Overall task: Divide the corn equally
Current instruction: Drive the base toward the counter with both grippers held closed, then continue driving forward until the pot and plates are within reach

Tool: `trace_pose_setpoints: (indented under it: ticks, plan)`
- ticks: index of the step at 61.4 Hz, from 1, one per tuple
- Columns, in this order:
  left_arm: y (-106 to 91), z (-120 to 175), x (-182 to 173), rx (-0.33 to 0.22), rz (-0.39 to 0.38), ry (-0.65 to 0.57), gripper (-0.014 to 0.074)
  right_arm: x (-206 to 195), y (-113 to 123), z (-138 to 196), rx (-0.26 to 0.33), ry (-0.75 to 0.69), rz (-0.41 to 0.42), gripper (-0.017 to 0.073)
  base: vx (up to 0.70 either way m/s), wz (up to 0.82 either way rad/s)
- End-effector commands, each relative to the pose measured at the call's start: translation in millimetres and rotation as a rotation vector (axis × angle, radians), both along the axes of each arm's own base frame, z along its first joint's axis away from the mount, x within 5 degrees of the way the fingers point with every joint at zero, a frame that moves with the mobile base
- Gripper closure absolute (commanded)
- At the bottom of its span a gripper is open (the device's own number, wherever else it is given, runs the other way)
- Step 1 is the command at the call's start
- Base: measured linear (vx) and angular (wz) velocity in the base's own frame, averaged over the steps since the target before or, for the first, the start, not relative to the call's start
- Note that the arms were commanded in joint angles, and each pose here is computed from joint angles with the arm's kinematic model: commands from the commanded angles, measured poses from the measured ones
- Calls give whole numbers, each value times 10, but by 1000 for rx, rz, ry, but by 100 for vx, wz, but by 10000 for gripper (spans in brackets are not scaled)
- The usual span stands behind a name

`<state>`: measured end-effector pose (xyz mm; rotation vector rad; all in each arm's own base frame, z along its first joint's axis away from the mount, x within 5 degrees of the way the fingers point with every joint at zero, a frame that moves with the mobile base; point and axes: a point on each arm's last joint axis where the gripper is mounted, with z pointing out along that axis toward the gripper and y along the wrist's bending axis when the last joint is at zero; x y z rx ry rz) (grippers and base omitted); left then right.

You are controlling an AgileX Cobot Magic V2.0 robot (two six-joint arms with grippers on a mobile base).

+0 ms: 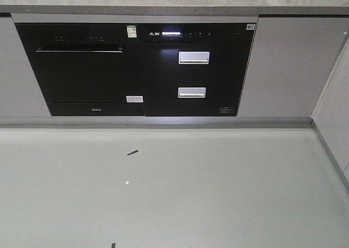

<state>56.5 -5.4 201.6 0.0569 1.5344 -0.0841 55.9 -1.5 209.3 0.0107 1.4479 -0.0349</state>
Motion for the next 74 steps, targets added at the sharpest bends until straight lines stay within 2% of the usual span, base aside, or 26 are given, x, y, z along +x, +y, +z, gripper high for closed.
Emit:
trace_pose_setpoints:
  ticks: [1, 74]
  plan:
    - [15, 60, -16, -23, 15, -82, 601, -9, 1, 36, -18, -71, -4, 564, 12, 0]
    - [15, 60, -16, -22, 15, -82, 601, -9, 1, 36, -18, -71, -4, 564, 13, 0]
